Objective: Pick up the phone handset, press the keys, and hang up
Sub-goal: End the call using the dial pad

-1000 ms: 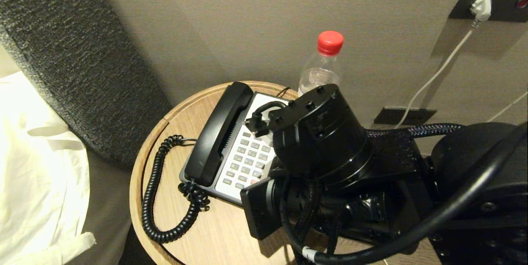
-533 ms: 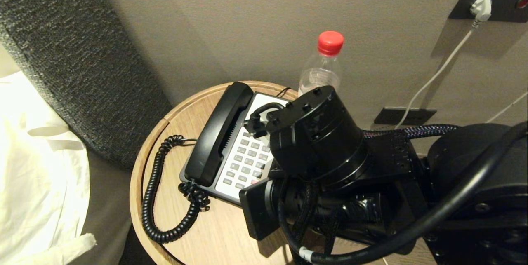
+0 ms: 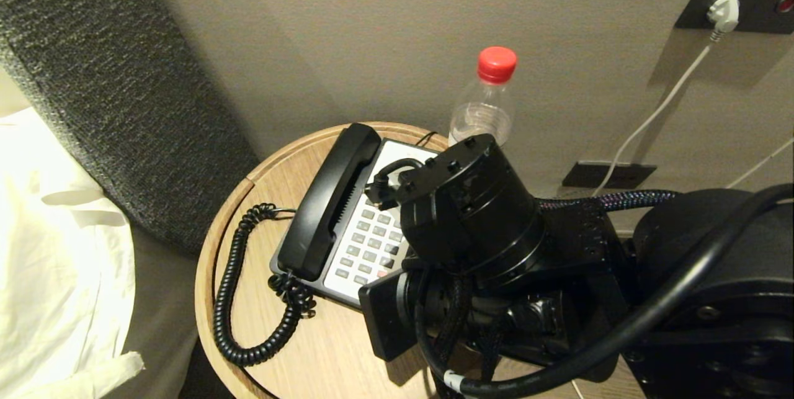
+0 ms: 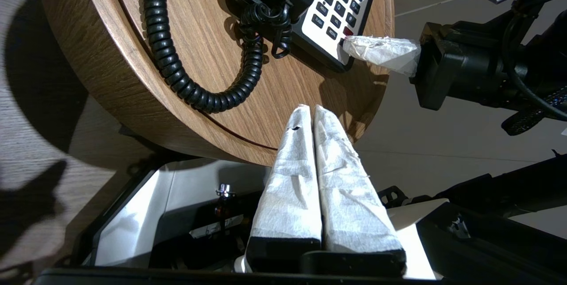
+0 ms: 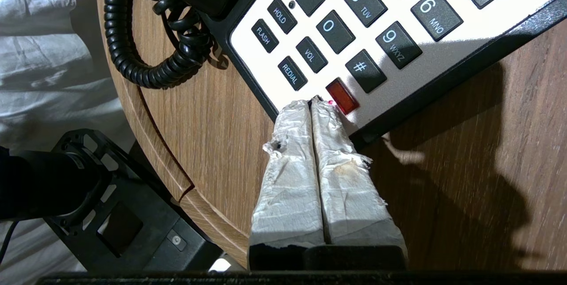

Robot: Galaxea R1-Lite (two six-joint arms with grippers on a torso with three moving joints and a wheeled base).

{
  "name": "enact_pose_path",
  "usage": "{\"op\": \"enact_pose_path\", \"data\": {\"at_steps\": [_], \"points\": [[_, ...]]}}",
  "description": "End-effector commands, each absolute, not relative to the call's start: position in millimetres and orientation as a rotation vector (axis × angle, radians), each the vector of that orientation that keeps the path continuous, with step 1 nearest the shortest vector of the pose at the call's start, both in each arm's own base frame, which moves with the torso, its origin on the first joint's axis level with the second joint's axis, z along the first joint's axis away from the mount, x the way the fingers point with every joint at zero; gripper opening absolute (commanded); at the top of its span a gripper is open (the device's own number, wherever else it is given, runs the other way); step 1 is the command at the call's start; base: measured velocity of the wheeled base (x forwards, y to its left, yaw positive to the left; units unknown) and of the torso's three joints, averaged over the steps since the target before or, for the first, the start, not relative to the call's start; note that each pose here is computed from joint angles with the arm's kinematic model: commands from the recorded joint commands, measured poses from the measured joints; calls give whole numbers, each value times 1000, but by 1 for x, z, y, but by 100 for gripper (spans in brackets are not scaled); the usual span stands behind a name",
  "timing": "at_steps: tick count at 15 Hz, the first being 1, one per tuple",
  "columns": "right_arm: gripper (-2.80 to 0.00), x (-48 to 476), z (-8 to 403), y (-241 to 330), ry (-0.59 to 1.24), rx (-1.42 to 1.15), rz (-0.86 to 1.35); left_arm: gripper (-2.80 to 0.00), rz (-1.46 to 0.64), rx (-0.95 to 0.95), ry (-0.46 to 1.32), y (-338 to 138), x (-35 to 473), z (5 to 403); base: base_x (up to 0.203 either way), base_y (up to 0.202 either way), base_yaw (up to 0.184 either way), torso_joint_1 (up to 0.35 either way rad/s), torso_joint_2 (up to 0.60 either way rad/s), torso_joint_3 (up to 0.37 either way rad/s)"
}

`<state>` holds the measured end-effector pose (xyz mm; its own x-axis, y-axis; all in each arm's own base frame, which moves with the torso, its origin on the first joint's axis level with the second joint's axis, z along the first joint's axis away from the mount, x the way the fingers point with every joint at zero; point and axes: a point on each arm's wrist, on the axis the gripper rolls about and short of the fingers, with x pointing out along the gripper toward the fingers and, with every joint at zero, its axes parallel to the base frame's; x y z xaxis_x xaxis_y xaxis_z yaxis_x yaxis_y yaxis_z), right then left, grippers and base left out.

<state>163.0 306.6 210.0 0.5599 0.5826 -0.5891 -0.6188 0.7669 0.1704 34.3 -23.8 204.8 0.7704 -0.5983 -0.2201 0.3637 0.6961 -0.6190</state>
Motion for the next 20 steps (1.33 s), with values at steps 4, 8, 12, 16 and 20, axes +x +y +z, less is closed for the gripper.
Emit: {"op": "enact_pose_path", "data": {"at_steps": [4, 8, 12, 16, 20], "points": [[-280, 168, 207, 306, 677, -57, 689, -280, -554, -589, 434, -24, 35, 204, 0, 0, 0, 0, 0, 0], [-280, 170, 207, 305, 678, -57, 684, -280, -554, -589, 434, -24, 35, 204, 0, 0, 0, 0, 0, 0], [-280, 170, 209, 305, 673, -53, 685, -280, -510, -560, 545, -36, 55, 198, 0, 0, 0, 0, 0, 0], [-280, 166, 222, 298, 646, -26, 693, -280, -494, -548, 588, -41, 62, 194, 0, 0, 0, 0, 0, 0], [-280, 166, 222, 298, 645, -25, 694, -280, -555, -589, 436, -23, 34, 202, 0, 0, 0, 0, 0, 0]]}}
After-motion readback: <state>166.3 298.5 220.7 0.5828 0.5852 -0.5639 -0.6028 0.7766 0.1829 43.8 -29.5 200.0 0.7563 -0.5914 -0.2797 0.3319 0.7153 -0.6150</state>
